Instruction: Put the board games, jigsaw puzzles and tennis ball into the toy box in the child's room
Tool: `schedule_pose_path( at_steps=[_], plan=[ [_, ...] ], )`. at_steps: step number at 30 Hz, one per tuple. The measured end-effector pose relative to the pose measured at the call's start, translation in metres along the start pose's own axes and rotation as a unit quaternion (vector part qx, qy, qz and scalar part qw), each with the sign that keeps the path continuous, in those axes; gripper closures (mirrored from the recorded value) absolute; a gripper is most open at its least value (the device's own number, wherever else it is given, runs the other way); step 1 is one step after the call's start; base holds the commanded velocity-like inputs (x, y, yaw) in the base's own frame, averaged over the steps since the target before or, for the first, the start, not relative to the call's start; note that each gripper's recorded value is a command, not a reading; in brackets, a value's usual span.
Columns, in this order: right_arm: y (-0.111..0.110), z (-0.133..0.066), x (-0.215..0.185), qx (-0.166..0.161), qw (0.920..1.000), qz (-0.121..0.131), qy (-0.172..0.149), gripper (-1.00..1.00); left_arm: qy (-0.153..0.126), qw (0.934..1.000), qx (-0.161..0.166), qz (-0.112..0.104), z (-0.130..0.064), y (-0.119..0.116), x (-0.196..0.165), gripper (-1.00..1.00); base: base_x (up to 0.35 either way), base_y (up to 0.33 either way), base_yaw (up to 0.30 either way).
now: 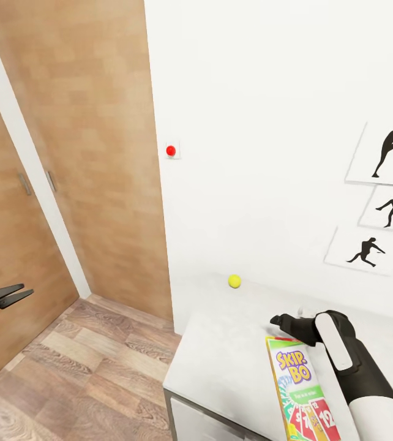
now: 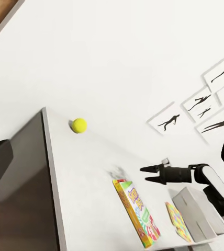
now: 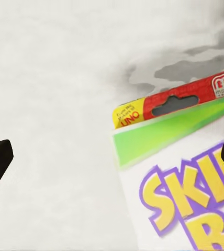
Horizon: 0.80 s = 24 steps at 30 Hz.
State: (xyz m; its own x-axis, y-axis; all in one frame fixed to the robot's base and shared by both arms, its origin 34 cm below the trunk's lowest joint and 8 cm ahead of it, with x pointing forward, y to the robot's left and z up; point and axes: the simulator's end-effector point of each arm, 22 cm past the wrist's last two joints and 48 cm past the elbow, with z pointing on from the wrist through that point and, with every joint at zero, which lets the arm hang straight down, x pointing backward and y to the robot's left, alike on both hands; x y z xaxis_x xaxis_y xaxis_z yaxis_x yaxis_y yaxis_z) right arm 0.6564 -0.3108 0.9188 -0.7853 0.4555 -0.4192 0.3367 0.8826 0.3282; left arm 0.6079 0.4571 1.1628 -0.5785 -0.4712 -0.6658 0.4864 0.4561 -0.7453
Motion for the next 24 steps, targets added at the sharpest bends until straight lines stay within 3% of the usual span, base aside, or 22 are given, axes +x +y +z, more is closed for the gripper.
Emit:
schedule_pose_path(
  at_steps=[6,24],
  plan=[
    [-0.015,-0.004,-0.008,0.010,0.9999,-0.001,-0.006,-1.00,0.000,1.0000,0.000,0.000,0.000,0.000,0.000,-1.00,0.000,0.000,0.000],
    [-0.024,-0.007,-0.014,0.013,0.9998,0.007,-0.010,-1.00,0.000,1.0000,0.000,0.000,0.000,0.000,0.000,-1.00,0.000,0.000,0.000]
  ],
)
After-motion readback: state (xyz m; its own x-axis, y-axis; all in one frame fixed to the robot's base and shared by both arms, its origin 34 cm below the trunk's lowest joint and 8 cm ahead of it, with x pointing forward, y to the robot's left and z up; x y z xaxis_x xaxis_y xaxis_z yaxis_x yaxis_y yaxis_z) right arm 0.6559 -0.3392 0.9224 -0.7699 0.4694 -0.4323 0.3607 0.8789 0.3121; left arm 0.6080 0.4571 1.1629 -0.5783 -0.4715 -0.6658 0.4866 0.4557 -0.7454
